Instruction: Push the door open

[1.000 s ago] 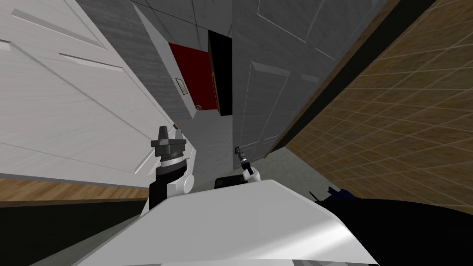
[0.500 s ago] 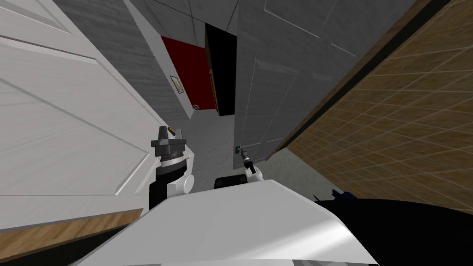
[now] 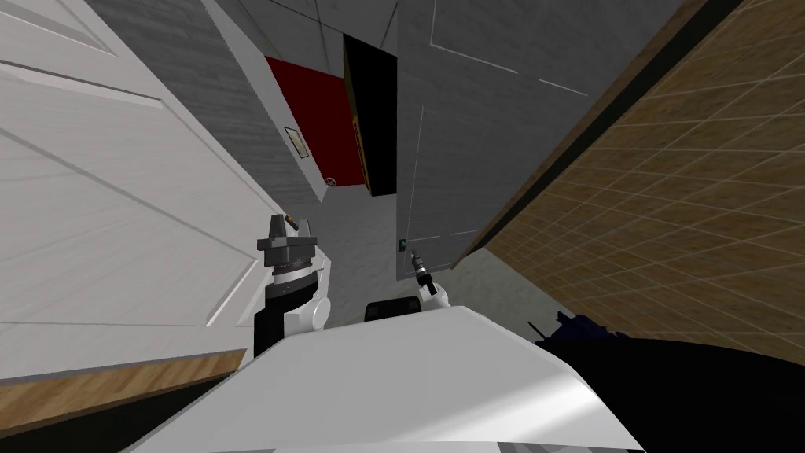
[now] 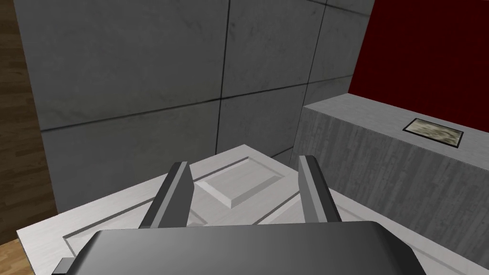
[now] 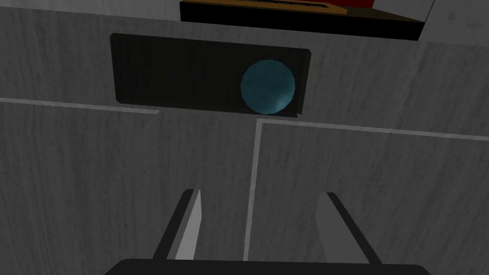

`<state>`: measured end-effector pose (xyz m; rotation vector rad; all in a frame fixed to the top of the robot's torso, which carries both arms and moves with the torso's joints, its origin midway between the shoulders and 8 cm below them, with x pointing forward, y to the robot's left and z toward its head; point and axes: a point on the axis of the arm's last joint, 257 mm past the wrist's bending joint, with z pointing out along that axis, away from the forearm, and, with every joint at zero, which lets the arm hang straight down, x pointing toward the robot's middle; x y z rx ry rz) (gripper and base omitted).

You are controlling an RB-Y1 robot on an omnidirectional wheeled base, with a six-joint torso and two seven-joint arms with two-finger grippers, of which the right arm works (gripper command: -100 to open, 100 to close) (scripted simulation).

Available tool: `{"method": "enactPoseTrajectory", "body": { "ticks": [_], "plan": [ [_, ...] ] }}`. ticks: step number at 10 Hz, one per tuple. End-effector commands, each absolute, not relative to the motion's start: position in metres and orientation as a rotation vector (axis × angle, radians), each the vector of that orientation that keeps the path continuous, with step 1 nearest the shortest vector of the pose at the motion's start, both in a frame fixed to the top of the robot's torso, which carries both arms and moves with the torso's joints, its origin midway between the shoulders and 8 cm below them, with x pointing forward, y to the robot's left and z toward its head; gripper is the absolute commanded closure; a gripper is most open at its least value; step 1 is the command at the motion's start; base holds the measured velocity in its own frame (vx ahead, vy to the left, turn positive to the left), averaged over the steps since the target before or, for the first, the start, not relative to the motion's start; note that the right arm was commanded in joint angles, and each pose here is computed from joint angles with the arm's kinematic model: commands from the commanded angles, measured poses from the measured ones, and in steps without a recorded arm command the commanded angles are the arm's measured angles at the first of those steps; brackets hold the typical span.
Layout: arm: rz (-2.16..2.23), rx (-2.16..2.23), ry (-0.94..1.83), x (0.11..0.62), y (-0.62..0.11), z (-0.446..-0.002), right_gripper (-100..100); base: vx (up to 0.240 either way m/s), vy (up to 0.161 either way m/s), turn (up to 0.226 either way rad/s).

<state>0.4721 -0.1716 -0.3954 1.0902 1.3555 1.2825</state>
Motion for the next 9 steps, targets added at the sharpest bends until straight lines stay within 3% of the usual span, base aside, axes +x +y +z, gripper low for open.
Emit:
{"method": "enactPoseTrajectory", "body": {
  "ticks": [1, 5, 9],
  "plan": [
    [1.289, 1.097, 1.351, 0.472, -0.169, -0.395, -100, -0.221, 0.033, -0.029],
    [1.314, 1.116, 1.335, 0.472, -0.157, -0.392, -100, -0.185, 0.022, -0.035],
    [1.285, 1.101, 1.338, 0.473, -0.174, -0.393, -100, 0.155, 0.036, 0.021]
  ]
}}
